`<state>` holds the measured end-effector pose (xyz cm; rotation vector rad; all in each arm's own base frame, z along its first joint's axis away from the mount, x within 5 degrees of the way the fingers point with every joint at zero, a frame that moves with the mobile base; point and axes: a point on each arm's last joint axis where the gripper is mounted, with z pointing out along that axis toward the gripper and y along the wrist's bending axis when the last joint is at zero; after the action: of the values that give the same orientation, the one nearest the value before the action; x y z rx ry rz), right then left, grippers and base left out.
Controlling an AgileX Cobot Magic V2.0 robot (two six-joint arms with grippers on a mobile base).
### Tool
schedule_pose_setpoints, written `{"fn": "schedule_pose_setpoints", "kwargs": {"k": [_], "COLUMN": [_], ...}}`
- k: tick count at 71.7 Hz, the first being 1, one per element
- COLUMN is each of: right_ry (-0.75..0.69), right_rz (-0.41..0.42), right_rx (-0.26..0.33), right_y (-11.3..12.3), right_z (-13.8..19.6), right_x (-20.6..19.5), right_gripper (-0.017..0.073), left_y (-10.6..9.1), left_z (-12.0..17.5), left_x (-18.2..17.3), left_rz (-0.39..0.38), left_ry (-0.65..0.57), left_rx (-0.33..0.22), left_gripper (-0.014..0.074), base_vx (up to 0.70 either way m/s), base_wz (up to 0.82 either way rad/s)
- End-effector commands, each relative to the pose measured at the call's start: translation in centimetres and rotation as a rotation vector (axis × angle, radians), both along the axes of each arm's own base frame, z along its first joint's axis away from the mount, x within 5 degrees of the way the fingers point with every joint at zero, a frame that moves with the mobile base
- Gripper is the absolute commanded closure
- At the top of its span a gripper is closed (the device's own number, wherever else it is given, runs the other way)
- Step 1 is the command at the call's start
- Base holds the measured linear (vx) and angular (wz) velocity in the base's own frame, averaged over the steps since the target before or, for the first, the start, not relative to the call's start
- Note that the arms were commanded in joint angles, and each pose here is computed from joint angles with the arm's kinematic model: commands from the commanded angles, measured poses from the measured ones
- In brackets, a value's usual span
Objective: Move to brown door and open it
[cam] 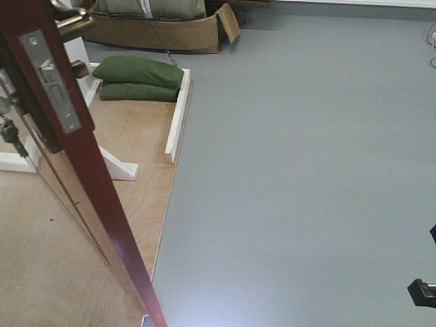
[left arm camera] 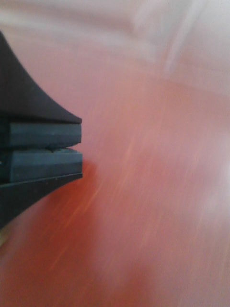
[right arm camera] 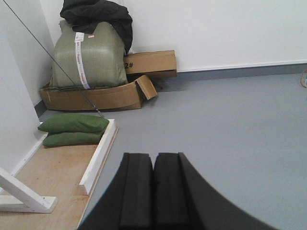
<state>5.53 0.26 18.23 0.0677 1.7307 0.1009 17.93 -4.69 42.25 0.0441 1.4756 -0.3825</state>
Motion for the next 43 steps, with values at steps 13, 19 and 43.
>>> {"fn": "schedule_pose_setpoints", "kwargs": {"k": [13, 19, 43], "right_ry": [-0.086, -0.086, -0.086], "right_rz": [-0.008, -0.008, -0.008], "right_rx": [-0.013, -0.013, -0.013], "right_y": [-0.09, -0.09, -0.09], "right_z": [0.7, 0.7, 0.7], "right_x": [0.04, 0.04, 0.04], "right_gripper": [0.0559, 0.0559, 0.0559], "left_y": [-1.1, -1.15, -1.18], "left_z": [0.46, 0.35, 0.29], "left_x": [0.39, 0.55, 0.64], "left_rz": [-0.048, -0.048, -0.048], "left_ry": [-0.015, -0.01, -0.007], "left_rx": [0.047, 0.048, 0.049], "left_gripper": [0.0583, 0.0583, 0.0583], "base_vx": [0.0, 0.0, 0.0], "base_wz": [0.0, 0.0, 0.0]}}
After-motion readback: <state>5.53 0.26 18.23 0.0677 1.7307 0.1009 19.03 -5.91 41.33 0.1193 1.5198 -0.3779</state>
